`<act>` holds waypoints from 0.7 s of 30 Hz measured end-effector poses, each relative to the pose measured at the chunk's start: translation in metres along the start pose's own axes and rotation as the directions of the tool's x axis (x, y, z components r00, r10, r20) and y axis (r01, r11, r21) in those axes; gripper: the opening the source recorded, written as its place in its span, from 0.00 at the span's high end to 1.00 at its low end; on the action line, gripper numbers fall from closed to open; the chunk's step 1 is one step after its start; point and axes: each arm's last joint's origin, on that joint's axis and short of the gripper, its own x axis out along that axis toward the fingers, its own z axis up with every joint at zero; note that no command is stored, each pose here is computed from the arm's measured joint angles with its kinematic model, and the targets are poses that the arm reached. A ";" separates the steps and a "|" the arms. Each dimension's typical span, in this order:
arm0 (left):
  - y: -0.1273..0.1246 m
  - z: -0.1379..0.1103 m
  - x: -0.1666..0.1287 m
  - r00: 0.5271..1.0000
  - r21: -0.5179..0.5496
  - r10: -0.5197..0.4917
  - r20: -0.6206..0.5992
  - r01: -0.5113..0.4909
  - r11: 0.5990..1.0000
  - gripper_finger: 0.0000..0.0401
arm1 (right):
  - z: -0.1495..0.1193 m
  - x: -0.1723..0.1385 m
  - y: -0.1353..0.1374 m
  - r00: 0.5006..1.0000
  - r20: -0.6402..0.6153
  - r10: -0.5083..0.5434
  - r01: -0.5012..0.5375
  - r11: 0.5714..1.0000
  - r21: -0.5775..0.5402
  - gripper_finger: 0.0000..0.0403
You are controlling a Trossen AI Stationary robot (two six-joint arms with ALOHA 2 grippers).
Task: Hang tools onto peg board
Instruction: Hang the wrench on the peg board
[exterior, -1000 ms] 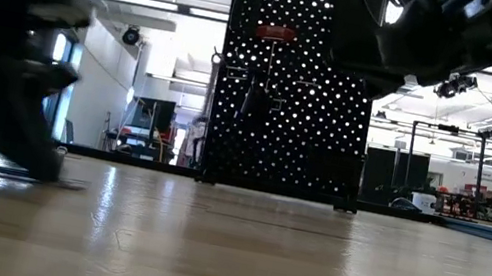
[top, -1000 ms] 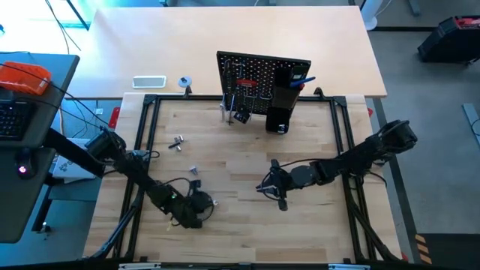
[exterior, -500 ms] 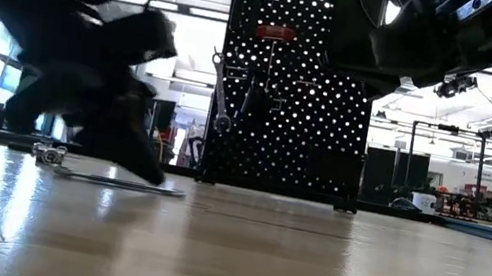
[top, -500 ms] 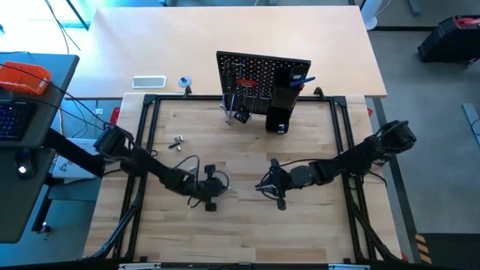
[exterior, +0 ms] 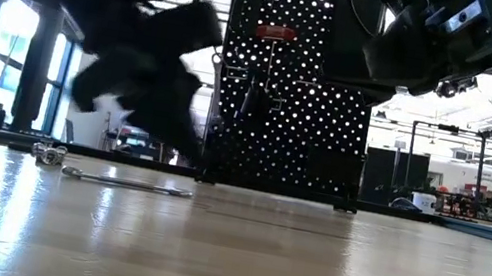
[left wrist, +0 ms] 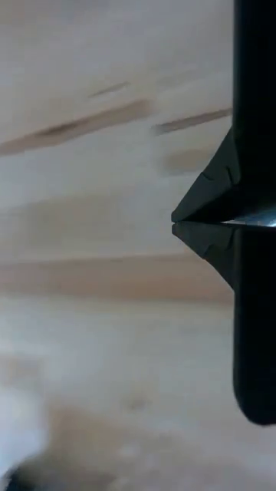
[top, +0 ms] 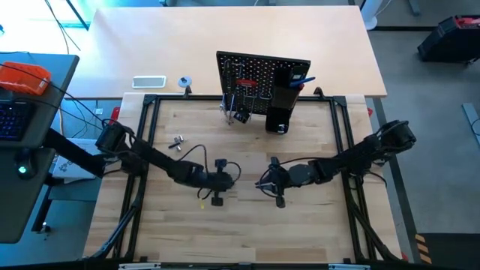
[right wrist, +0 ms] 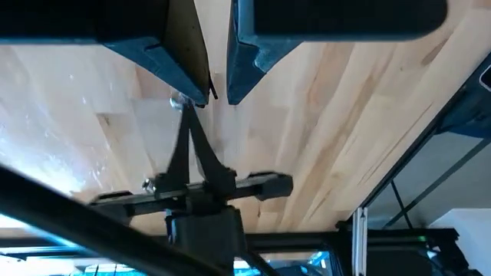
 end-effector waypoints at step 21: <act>-0.050 -0.045 -0.061 0.976 -0.117 0.130 -0.175 -0.152 0.982 0.99 | -0.024 0.024 -0.012 0.998 -0.065 -0.017 0.017 1.000 0.006 0.90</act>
